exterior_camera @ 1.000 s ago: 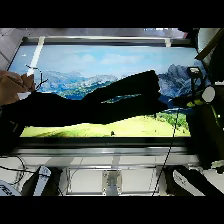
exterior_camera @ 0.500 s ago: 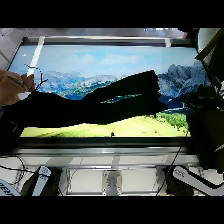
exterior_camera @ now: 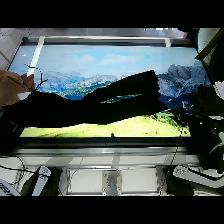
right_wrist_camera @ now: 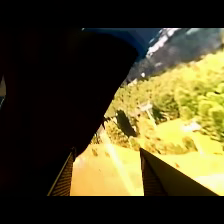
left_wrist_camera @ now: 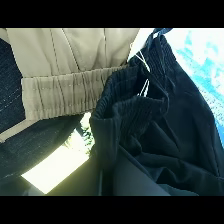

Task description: Fold the clothes and pants, and hang the long-sleeved shirts on hangers.

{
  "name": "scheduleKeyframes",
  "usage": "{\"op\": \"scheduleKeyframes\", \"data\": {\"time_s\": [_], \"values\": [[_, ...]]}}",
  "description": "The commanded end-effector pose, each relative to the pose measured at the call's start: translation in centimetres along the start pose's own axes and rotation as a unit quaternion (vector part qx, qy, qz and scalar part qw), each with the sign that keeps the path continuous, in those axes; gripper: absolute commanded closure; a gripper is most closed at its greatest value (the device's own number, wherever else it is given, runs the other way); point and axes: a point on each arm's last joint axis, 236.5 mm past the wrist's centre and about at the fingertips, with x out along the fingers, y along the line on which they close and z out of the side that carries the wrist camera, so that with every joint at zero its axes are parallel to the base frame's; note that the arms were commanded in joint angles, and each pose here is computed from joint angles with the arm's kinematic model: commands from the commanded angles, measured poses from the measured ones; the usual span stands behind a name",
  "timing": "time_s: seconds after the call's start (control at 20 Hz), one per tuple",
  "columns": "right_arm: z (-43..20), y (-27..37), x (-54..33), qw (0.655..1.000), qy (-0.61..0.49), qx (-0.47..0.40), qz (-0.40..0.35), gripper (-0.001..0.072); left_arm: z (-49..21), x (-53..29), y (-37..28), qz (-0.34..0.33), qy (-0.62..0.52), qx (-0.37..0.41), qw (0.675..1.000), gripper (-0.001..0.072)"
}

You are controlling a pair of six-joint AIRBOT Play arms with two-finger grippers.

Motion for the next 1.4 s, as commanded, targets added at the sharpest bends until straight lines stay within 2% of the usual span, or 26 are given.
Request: {"op": "scheduleKeyframes", "data": {"time_s": [0.0, 0.35, 0.45, 0.5, 0.55, 0.75, 0.95, 1.05, 1.15, 1.35], "values": [[0.7, -0.2, 3.2, 1.000, -0.016, 0.023, 0.001, 0.0264, 0.0, 0.0, 0.0, 0.000, 0.000, 0.000, 1.000, 0.0685], [2.8, 0.8, 6.4, 0.999, -0.033, 0.012, -0.026, 0.0267, 0.0, 0.0, 0.0, 0.000, 0.000, 0.000, 1.000, 0.0685], [1.9, 1.4, 7.2, 1.000, -0.013, 0.009, -0.020, 0.0339, 0.0, 0.0, 0.0, 0.000, 0.000, 0.000, 1.000, 0.0685], [1.7, 1.7, 7.2, 1.000, -0.007, 0.013, -0.016, 0.0454, 0.0, 0.0, 0.0, 0.000, 0.000, 0.000, 1.000, 0.0685], [1.3, 2.0, 7.1, 1.000, 0.001, 0.011, -0.011, 0.0690, 0.0, 0.0, 0.0, 0.000, 0.000, 0.000, 1.000, 0.0685], [1.4, 4.2, 4.5, 1.000, 0.001, -0.019, 0.013, 0.0702, 0.0, 0.0, 0.0, 0.001, 0.000, 0.001, 1.000, 0.0686], [3.8, 4.9, -2.9, 0.998, -0.049, -0.046, 0.016, 0.0702, -0.3, 0.0, 1.2, 0.024, 0.007, 0.016, 1.000, 0.0686], [3.5, 3.7, -6.5, 0.996, -0.055, -0.069, -0.010, 0.0702, -0.5, -0.1, 1.7, 0.036, 0.012, 0.025, 0.999, 0.0686], [1.1, 1.5, -8.0, 0.994, -0.011, -0.092, -0.057, 0.0702, -1.4, 0.0, 1.5, 0.031, 0.030, 0.024, 0.999, 0.0686], [-4.5, -3.5, -7.1, 0.988, 0.075, -0.065, -0.118, 0.0702, -7.3, 1.7, 4.3, 0.064, 0.106, 0.030, 0.992, 0.0686]]}}
